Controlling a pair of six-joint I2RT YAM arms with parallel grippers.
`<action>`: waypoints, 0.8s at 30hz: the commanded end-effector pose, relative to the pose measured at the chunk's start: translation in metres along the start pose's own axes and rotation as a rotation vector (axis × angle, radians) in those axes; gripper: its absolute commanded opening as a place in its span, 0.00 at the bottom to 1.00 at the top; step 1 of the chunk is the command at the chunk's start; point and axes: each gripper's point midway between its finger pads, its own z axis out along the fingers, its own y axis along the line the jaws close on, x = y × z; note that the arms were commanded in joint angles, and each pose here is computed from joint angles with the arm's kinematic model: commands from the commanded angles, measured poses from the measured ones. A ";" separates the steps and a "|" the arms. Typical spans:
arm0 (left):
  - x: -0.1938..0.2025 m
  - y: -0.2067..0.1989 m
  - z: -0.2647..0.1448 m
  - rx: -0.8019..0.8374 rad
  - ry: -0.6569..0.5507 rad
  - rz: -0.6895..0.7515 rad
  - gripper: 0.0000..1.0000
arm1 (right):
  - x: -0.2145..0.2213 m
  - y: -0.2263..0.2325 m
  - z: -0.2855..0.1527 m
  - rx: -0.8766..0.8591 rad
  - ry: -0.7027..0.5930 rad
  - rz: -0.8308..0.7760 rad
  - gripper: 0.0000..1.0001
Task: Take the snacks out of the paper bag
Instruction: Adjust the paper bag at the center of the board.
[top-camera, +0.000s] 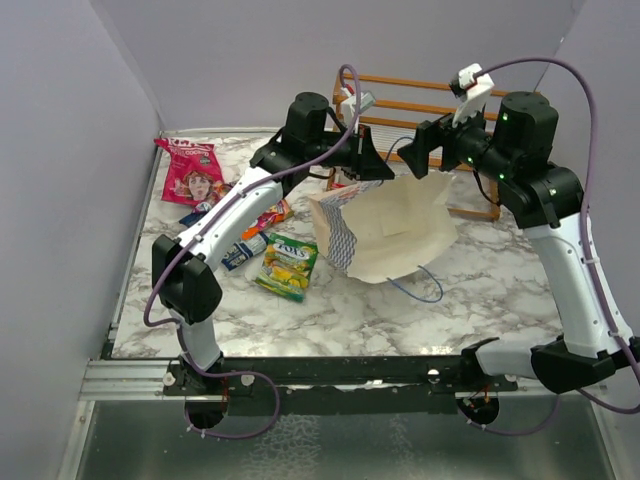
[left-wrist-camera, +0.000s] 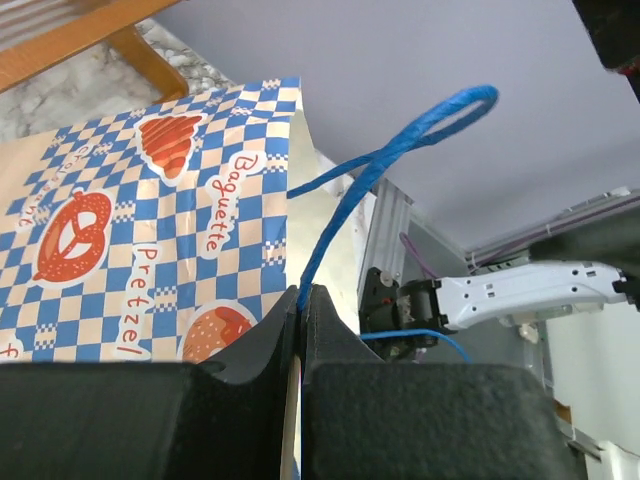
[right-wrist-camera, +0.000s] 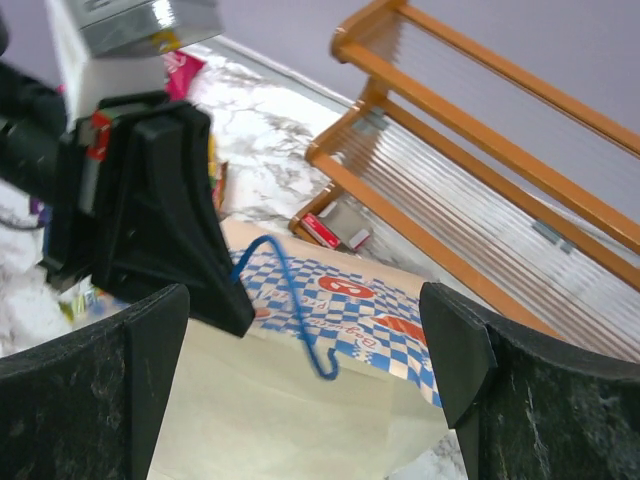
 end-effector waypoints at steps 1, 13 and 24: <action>-0.025 -0.049 -0.017 0.126 -0.065 0.045 0.00 | -0.007 -0.032 0.000 0.200 -0.003 0.117 0.99; -0.072 -0.082 -0.009 0.273 -0.204 -0.159 0.00 | -0.085 -0.043 -0.068 0.330 -0.345 0.162 0.99; -0.056 -0.047 0.006 0.317 -0.279 -0.400 0.00 | -0.106 -0.037 -0.116 0.351 -0.498 0.156 0.99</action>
